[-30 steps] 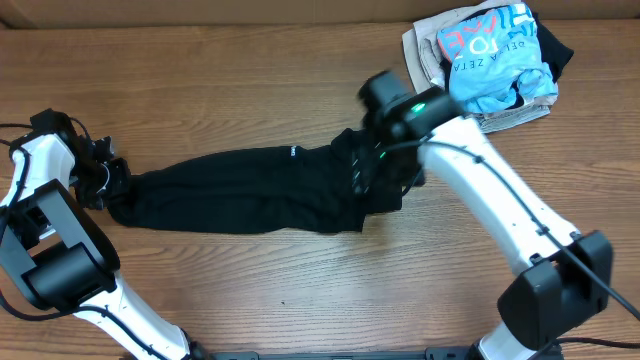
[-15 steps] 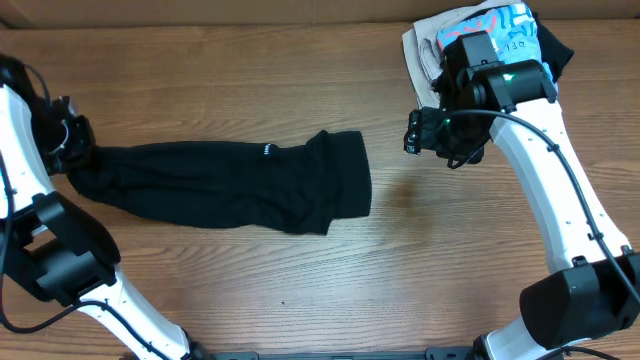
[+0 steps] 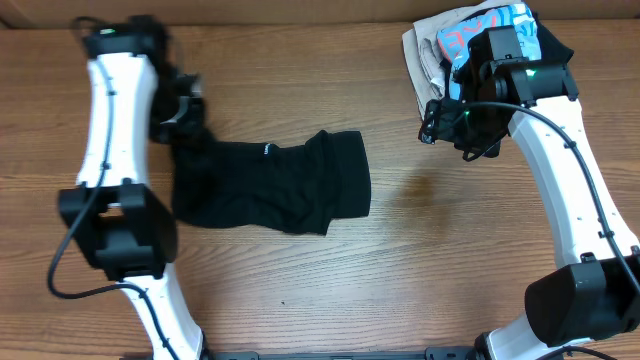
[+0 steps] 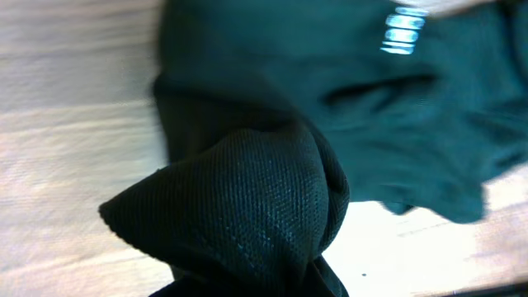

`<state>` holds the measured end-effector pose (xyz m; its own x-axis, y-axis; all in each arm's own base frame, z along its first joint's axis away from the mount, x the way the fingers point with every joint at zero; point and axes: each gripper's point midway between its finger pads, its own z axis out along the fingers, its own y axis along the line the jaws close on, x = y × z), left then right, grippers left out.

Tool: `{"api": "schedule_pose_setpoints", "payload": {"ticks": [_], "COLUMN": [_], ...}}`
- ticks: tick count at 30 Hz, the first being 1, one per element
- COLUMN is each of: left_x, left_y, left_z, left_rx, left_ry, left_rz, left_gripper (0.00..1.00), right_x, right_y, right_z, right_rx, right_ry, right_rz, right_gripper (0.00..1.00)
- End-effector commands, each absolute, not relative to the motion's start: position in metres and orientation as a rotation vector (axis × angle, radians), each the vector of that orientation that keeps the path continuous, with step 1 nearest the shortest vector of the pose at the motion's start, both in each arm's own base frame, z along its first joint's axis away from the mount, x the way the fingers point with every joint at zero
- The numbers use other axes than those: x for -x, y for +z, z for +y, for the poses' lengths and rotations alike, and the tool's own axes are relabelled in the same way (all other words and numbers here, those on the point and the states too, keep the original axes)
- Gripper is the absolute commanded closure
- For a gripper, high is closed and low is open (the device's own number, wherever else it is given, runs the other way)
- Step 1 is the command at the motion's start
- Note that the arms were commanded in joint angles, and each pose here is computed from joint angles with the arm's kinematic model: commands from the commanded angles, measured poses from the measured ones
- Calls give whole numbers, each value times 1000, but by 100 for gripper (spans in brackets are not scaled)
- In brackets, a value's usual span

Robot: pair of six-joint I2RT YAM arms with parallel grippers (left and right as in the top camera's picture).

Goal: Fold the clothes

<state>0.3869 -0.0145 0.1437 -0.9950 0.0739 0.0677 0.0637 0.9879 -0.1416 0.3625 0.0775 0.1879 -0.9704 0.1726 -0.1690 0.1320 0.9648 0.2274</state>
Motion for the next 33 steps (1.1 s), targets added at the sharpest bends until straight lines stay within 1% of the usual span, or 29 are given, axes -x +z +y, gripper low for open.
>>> {"api": "schedule_pose_setpoints", "payload": {"ticks": [1, 2, 3, 4, 5, 7, 8, 11, 14, 16, 19, 23, 26, 29, 30, 33], "left_x": [-387, -386, -385, -384, -383, -380, -379, -377, -377, -375, -374, -381, -387, -392, -393, -395], "left_y": [151, 150, 150, 150, 150, 150, 149, 148, 148, 148, 148, 150, 152, 152, 152, 152], "left_z": [-66, -78, -89, -98, -107, -124, -128, -133, -132, -128, -115, -89, -70, -42, -36, -24], "left_rx": [192, 225, 259, 294, 332, 405, 428, 470, 462, 442, 410, 297, 212, 117, 94, 46], "left_ry": [271, 270, 270, 269, 269, 258, 239, 175, 175, 171, 130, 89, 107, 108, 110, 110], "left_rz": [-3067, -3068, -3068, -3068, -3066, -3063, -3063, -3068, -3065, -3055, -3049, -3072, -3087, -3100, -3104, -3107], "left_gripper": [96, 94, 88, 79, 66, 35, 25, 23, 23, 23, 23, 20, 19, 15, 14, 13], "right_x": [-367, -368, -368, -369, -369, -368, -368, -366, -365, -362, -359, -355, -349, -339, -336, -327], "right_y": [204, 204, 203, 203, 202, 200, 199, 197, 193, 189, 180, 153, 124, 90, 83, 64], "right_z": [75, 74, 73, 72, 72, 72, 72, 72, 72, 73, 82, 102, 118, 135, 140, 150], "right_rx": [-216, -216, -217, -217, -217, -214, -215, -217, -219, -219, -204, -159, -142, -105, -98, -154], "right_ry": [317, 310, 301, 297, 293, 292, 291, 289, 287, 301, 372, 544, 683, 795, 827, 876], "right_rz": [2868, 2866, 2864, 2862, 2863, 2868, 2872, 2884, 2895, 2908, 2924, 2941, 2941, 2928, 2921, 2929], "right_gripper": [18, 17, 16, 16, 15, 14, 14, 13, 12, 11, 11, 12, 15, 16, 18, 19]}}
